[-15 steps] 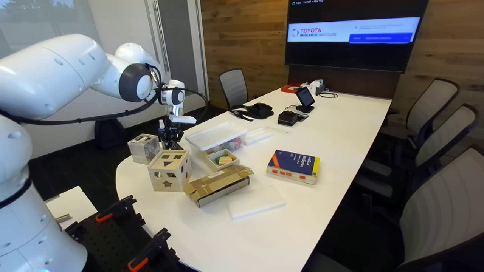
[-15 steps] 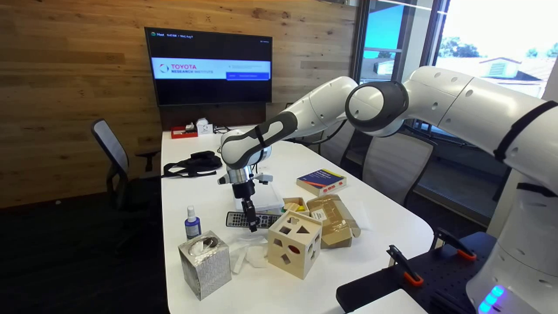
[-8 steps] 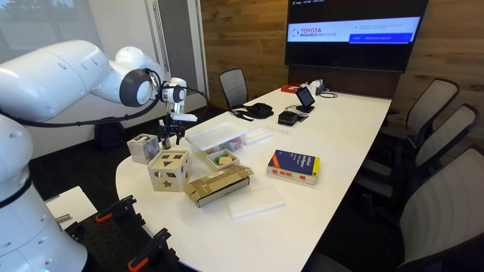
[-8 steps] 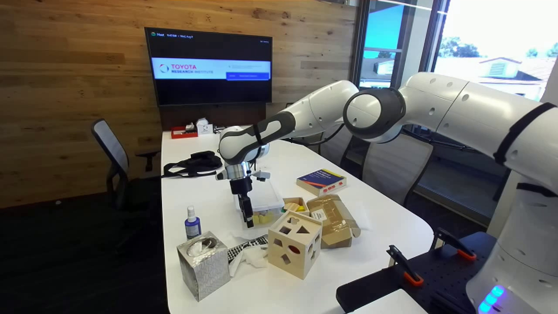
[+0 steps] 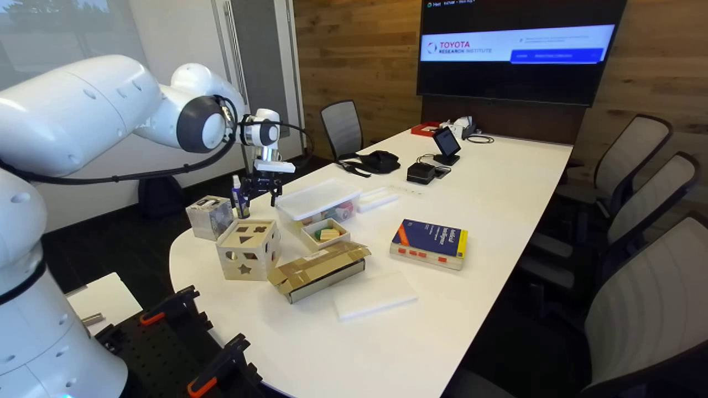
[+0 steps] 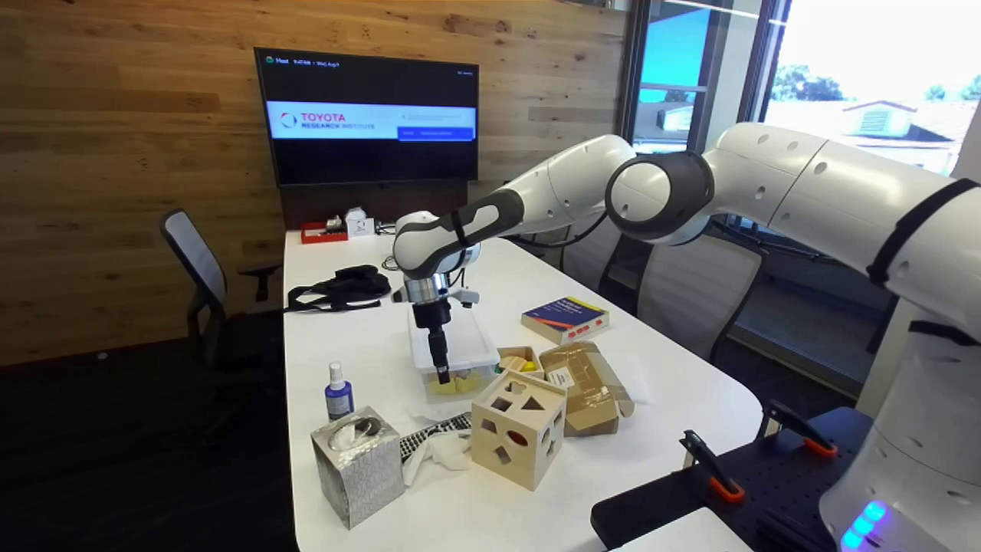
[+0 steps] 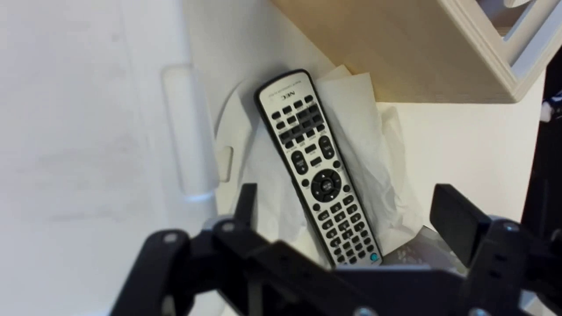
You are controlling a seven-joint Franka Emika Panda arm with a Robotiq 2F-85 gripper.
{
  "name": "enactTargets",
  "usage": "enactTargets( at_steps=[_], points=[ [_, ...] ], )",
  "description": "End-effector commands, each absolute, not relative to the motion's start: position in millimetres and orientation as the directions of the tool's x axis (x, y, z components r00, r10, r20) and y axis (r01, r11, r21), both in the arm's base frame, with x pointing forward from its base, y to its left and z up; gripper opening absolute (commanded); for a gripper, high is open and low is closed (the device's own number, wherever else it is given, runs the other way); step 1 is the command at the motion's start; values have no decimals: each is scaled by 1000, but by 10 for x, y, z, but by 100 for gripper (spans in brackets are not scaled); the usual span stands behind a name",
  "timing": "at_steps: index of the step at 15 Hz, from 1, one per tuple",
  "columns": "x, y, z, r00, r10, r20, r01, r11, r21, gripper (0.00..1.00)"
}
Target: Move the grey remote to the left
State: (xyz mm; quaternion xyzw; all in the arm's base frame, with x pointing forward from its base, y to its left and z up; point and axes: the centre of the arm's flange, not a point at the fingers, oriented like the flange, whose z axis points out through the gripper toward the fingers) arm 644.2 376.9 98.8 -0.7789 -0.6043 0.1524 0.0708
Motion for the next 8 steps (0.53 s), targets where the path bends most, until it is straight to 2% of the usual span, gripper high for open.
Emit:
enactTargets(
  at_steps=[1, 8],
  points=[
    [6170, 3235, 1358, 408, 892, -196, 864, -447, -234, 100],
    [6343, 2215, 1627, 730, 674, -112, 641, -733, -230, 100]
  ],
)
